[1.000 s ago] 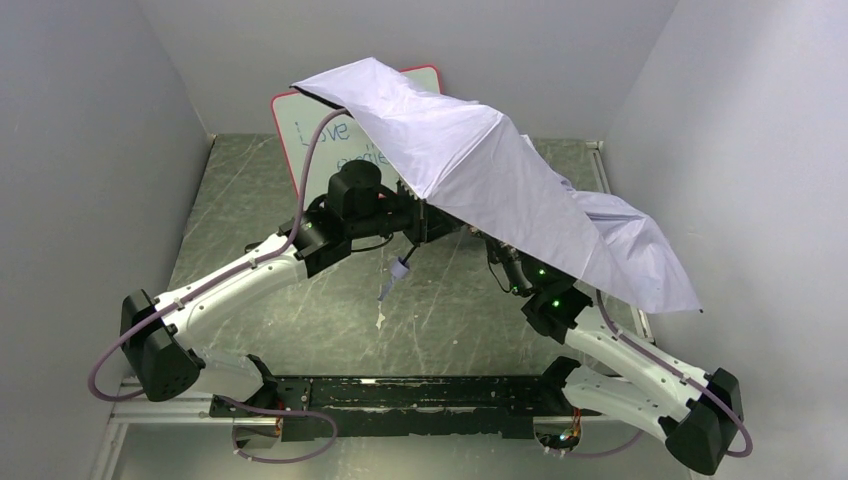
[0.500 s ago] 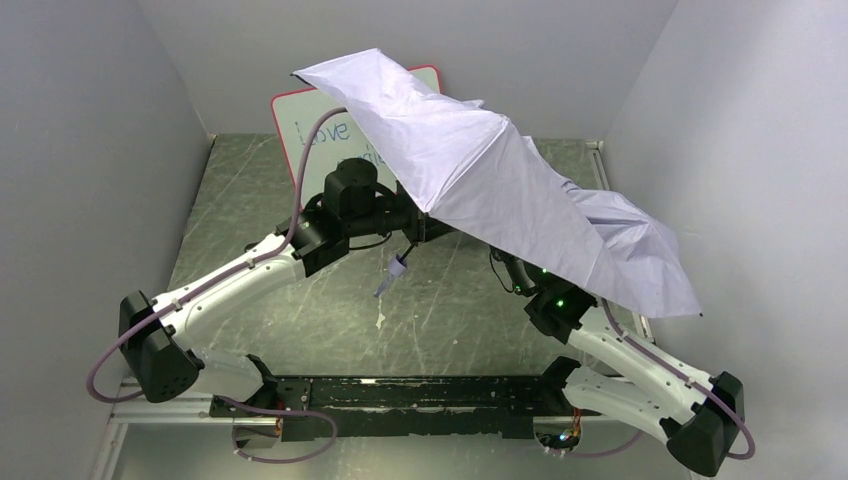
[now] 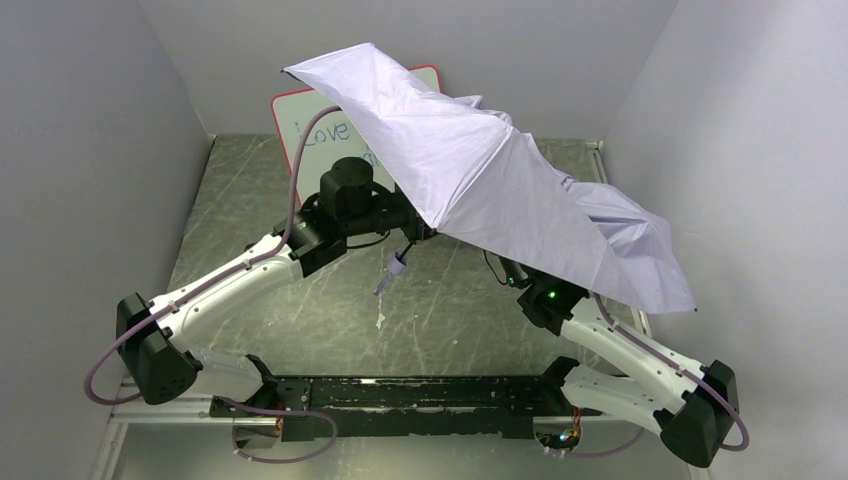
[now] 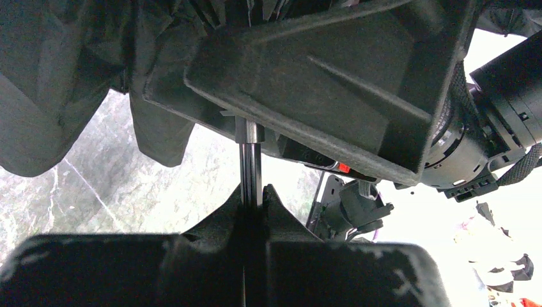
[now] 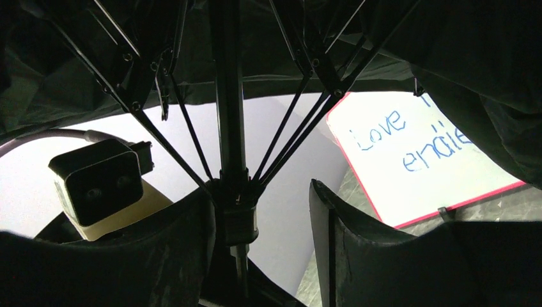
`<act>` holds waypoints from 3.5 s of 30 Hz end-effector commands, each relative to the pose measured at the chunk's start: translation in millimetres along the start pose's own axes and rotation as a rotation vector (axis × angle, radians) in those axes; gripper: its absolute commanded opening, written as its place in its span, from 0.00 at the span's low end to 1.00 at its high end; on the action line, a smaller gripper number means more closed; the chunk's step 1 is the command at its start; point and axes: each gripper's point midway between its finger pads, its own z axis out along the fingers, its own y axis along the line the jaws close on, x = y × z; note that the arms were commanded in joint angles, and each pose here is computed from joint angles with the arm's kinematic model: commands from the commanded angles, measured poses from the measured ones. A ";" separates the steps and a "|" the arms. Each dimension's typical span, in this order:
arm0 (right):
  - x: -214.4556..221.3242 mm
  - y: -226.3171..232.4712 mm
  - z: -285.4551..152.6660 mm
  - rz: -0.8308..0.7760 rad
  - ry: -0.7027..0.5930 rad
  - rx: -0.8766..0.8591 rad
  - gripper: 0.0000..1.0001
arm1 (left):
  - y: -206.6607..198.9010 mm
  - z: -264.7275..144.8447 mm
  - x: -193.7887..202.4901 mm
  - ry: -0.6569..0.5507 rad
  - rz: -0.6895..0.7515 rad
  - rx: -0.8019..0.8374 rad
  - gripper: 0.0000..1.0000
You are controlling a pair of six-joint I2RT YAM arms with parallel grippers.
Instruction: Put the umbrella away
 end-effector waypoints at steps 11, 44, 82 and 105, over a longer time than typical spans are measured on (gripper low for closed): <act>-24.8 18.4 12.0 0.021 -0.094 -0.058 0.38 | -33.3 -9.8 -31.0 -0.101 0.088 0.136 0.05; -71.7 20.9 -9.8 -0.175 -0.184 -0.015 0.00 | -21.3 -12.1 28.3 0.108 0.076 0.145 0.38; -43.1 -1.3 -10.4 -0.274 -0.051 0.034 0.00 | -12.0 -0.2 2.9 0.044 0.064 0.072 0.05; -2.2 -42.9 -27.1 -0.096 0.026 0.132 0.00 | -10.9 6.6 -12.8 -0.003 0.098 0.068 0.21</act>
